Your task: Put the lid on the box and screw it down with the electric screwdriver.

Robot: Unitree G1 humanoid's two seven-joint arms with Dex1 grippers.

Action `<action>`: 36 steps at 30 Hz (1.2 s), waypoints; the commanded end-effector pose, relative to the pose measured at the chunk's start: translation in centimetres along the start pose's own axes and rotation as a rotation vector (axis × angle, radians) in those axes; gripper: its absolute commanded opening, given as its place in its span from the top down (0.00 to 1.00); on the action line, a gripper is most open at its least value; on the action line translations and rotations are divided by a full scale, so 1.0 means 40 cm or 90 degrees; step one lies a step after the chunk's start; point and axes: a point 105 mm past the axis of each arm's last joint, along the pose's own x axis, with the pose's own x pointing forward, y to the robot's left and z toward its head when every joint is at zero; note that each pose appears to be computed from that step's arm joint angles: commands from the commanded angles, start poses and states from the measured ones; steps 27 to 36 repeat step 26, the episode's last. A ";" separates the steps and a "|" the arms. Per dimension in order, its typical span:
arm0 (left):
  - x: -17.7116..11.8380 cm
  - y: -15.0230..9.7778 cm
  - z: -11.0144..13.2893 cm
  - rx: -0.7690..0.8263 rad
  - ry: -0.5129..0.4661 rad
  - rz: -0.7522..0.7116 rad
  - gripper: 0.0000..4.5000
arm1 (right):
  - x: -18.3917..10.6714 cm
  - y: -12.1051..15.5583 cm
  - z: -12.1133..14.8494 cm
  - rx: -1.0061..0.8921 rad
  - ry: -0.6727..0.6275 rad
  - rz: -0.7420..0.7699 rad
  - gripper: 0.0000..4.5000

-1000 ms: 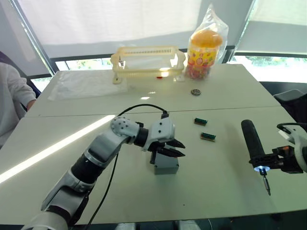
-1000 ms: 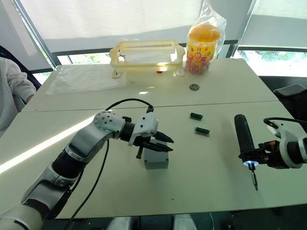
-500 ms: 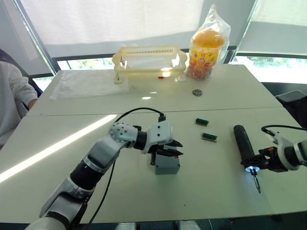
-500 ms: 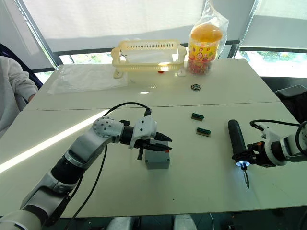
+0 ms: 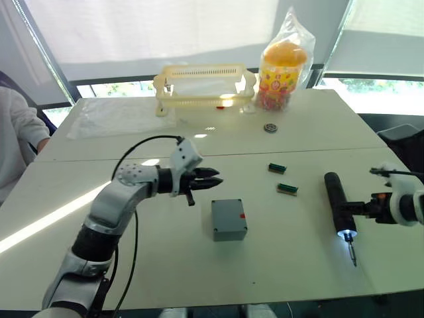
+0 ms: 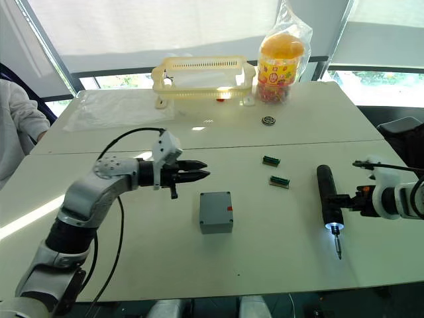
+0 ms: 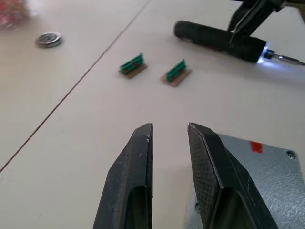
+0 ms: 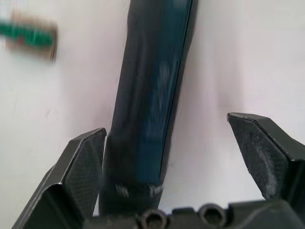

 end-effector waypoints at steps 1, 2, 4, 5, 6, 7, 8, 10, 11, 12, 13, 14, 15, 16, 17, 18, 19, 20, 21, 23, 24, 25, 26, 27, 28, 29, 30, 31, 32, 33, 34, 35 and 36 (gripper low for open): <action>-0.086 0.017 -0.009 -0.053 -0.013 0.075 0.75 | -0.054 0.081 0.106 -0.100 -0.181 0.047 0.01; -0.101 0.016 -0.018 -0.068 -0.011 0.085 0.75 | -0.060 0.102 0.112 -0.116 -0.208 0.061 0.01; -0.144 -0.002 -0.068 -0.104 0.014 0.105 0.75 | -0.067 0.190 0.092 -0.162 -0.265 0.141 0.01; -0.160 -0.012 -0.088 -0.121 0.024 0.112 0.75 | -0.070 0.225 0.074 -0.175 -0.285 0.172 0.01; -0.171 -0.019 -0.100 -0.132 0.030 0.117 0.75 | -0.072 0.248 0.061 -0.181 -0.299 0.190 0.01; -0.182 -0.029 -0.117 -0.147 0.035 0.123 0.75 | -0.066 0.269 0.036 -0.182 -0.308 0.206 0.01; -0.190 -0.037 -0.134 -0.159 0.042 0.127 0.75 | -0.059 0.284 0.013 -0.179 -0.315 0.216 0.01; -0.201 -0.055 -0.163 -0.184 0.054 0.133 0.75 | -0.043 0.305 -0.030 -0.163 -0.328 0.227 0.01; -0.202 -0.064 -0.176 -0.196 0.058 0.134 0.75 | -0.034 0.311 -0.049 -0.155 -0.331 0.227 0.01; -0.203 -0.070 -0.183 -0.203 0.060 0.135 0.75 | -0.028 0.316 -0.062 -0.150 -0.335 0.227 0.01; -0.204 -0.074 -0.189 -0.207 0.061 0.136 0.75 | -0.023 0.318 -0.073 -0.144 -0.339 0.225 0.01; -0.202 -0.078 -0.193 -0.212 0.060 0.138 0.75 | -0.018 0.318 -0.083 -0.138 -0.345 0.222 0.01; -0.200 -0.081 -0.196 -0.217 0.058 0.141 0.75 | -0.013 0.318 -0.095 -0.127 -0.351 0.221 0.01; -0.198 -0.085 -0.197 -0.221 0.055 0.143 0.75 | -0.010 0.318 -0.108 -0.124 -0.353 0.220 0.01; -0.198 -0.089 -0.198 -0.225 0.052 0.145 0.75 | -0.008 0.319 -0.120 -0.124 -0.351 0.219 0.01; -0.199 -0.090 -0.198 -0.226 0.051 0.147 0.75 | -0.007 0.321 -0.129 -0.126 -0.349 0.222 0.01; -0.201 -0.091 -0.199 -0.228 0.050 0.150 0.75 | -0.007 0.323 -0.137 -0.130 -0.344 0.224 0.01; -0.203 -0.092 -0.202 -0.230 0.051 0.153 0.75 | -0.005 0.325 -0.149 -0.140 -0.334 0.227 0.01; -0.204 -0.093 -0.204 -0.232 0.050 0.155 0.75 | -0.003 0.328 -0.159 -0.150 -0.326 0.232 0.01; -0.204 -0.095 -0.208 -0.236 0.050 0.157 0.75 | 0.002 0.331 -0.174 -0.166 -0.314 0.236 0.01; -0.203 -0.097 -0.210 -0.239 0.049 0.155 0.75 | 0.005 0.331 -0.178 -0.164 -0.311 0.238 0.01; -0.201 -0.100 -0.211 -0.241 0.049 0.153 0.75 | 0.009 0.331 -0.182 -0.163 -0.310 0.239 0.01; -0.199 -0.104 -0.212 -0.243 0.049 0.148 0.75 | 0.012 0.331 -0.184 -0.163 -0.308 0.239 0.01; -0.199 -0.104 -0.212 -0.243 0.049 0.148 0.75 | 0.012 0.331 -0.184 -0.163 -0.308 0.239 0.01; -0.199 -0.104 -0.212 -0.243 0.049 0.148 0.75 | 0.012 0.331 -0.184 -0.163 -0.308 0.239 0.01; -0.199 -0.104 -0.212 -0.243 0.049 0.148 0.75 | 0.012 0.331 -0.184 -0.163 -0.308 0.239 0.01; -0.199 -0.104 -0.212 -0.243 0.049 0.148 0.75 | 0.012 0.331 -0.184 -0.163 -0.308 0.239 0.01; -0.199 -0.104 -0.212 -0.243 0.049 0.148 0.75 | 0.012 0.331 -0.184 -0.163 -0.308 0.239 0.01; -0.199 -0.104 -0.212 -0.243 0.049 0.148 0.75 | 0.012 0.331 -0.184 -0.163 -0.308 0.239 0.01; -0.199 -0.104 -0.212 -0.243 0.049 0.148 0.75 | 0.012 0.331 -0.184 -0.163 -0.308 0.239 0.01; -0.199 -0.104 -0.212 -0.243 0.049 0.148 0.75 | 0.012 0.331 -0.184 -0.163 -0.308 0.239 0.01; -0.199 -0.104 -0.212 -0.243 0.049 0.148 0.75 | 0.012 0.331 -0.184 -0.163 -0.308 0.239 0.01; -0.199 -0.104 -0.212 -0.243 0.049 0.148 0.75 | 0.012 0.331 -0.184 -0.163 -0.308 0.239 0.01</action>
